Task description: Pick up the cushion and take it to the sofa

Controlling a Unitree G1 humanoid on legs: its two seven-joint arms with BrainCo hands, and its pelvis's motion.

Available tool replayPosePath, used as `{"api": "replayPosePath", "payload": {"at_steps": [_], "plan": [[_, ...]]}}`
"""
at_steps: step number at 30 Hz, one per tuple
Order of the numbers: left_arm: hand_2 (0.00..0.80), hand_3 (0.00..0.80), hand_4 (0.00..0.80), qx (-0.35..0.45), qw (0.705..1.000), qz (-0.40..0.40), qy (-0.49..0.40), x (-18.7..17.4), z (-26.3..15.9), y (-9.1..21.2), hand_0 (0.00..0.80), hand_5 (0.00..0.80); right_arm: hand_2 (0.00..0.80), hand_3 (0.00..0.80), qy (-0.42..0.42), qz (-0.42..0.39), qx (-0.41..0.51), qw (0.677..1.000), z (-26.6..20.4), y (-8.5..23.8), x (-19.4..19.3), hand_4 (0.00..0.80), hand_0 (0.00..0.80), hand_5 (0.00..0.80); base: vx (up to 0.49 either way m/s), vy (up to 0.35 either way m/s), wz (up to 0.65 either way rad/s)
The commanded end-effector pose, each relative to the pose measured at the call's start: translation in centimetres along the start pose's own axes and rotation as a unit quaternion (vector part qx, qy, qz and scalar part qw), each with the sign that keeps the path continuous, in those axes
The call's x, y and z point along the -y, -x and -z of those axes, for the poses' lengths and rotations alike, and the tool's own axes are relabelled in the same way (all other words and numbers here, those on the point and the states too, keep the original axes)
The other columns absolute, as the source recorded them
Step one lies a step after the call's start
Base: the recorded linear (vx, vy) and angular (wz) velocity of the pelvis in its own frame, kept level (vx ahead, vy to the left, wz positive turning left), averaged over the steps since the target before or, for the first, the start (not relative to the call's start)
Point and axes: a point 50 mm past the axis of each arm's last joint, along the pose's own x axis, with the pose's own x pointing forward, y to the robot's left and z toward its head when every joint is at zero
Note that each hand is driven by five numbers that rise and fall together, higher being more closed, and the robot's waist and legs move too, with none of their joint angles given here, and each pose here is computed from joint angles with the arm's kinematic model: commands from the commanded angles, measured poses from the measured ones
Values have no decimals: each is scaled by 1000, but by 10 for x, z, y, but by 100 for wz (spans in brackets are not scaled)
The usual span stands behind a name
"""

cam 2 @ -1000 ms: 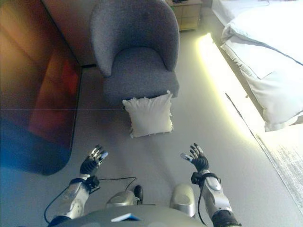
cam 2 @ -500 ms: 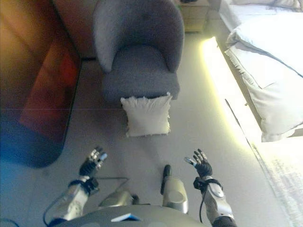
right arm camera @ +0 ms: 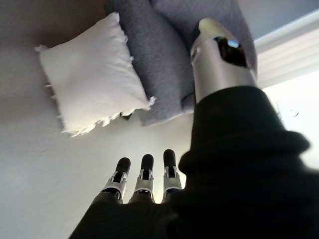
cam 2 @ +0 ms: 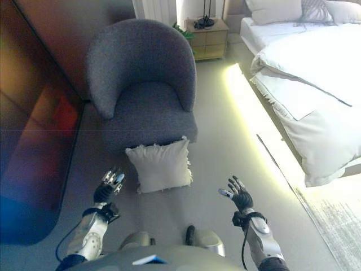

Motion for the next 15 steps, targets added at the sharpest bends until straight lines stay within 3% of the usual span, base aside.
{"api": "replayPosePath", "payload": {"at_steps": [1, 6, 10, 15], "plan": [[0, 0, 0, 82, 997, 11, -3, -1, -37, -3, 0, 0, 0, 0, 0, -19, 69, 997, -28, -3, -6, 0, 0, 0, 299, 169, -22], [0, 0, 0, 80, 997, -10, 5, -15, -32, 7, 0, 0, 0, 0, -12, -15, 53, 998, -15, 7, 2, 0, 0, 0, 327, 156, -15], [0, 0, 0, 87, 996, -31, 18, -24, -33, 13, 0, 0, 0, 0, 0, -30, 43, 999, -14, 9, 3, 0, 0, 0, 306, 221, -48], [0, 0, 0, 91, 995, -29, 21, -26, -38, 9, 0, 0, 0, 0, -5, -25, 56, 998, -23, -3, -10, 0, 0, 0, 289, 269, -14]]}}
